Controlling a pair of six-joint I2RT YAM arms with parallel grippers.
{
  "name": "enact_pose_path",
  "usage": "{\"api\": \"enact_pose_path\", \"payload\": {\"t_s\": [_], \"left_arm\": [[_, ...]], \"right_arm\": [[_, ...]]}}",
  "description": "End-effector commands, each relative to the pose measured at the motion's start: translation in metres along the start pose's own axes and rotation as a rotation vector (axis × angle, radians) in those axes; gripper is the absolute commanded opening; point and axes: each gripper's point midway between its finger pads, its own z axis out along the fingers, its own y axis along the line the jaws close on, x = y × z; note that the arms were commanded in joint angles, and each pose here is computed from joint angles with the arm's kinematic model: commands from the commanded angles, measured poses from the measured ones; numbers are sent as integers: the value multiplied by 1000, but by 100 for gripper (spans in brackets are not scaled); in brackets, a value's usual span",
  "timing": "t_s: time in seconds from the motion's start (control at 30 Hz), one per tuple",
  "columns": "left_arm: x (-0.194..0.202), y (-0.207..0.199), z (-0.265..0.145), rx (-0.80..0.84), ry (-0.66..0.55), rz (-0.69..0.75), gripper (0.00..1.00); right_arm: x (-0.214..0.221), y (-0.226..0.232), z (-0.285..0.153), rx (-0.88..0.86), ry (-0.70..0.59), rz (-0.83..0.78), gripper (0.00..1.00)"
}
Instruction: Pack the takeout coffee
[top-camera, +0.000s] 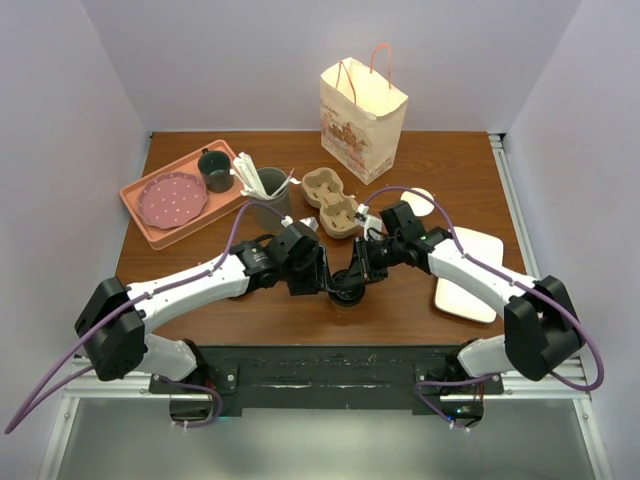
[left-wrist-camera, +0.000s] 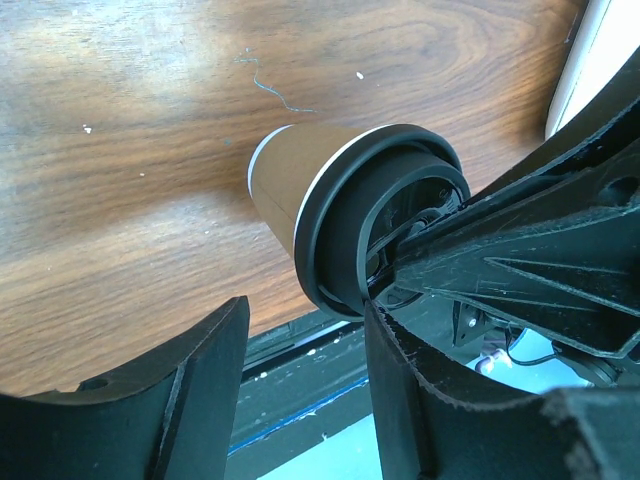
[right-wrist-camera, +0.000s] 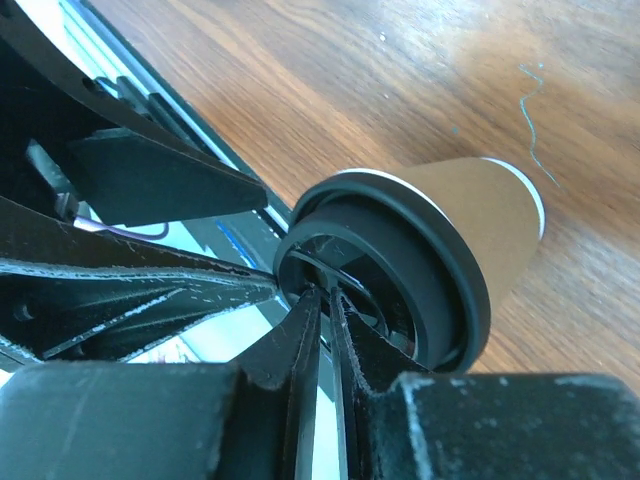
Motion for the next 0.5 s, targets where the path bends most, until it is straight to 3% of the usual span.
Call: {"api": "enact_pose_path", "payload": {"t_s": [0.0,0.47], "left_arm": [[-4,9,4,-45,-12,37,54],[-13,15,-9,-85,-49,45,53]], "right_arm": [[3,-12,9,20,-2,8,13],[24,-42,17,101,21,53,11]]}}
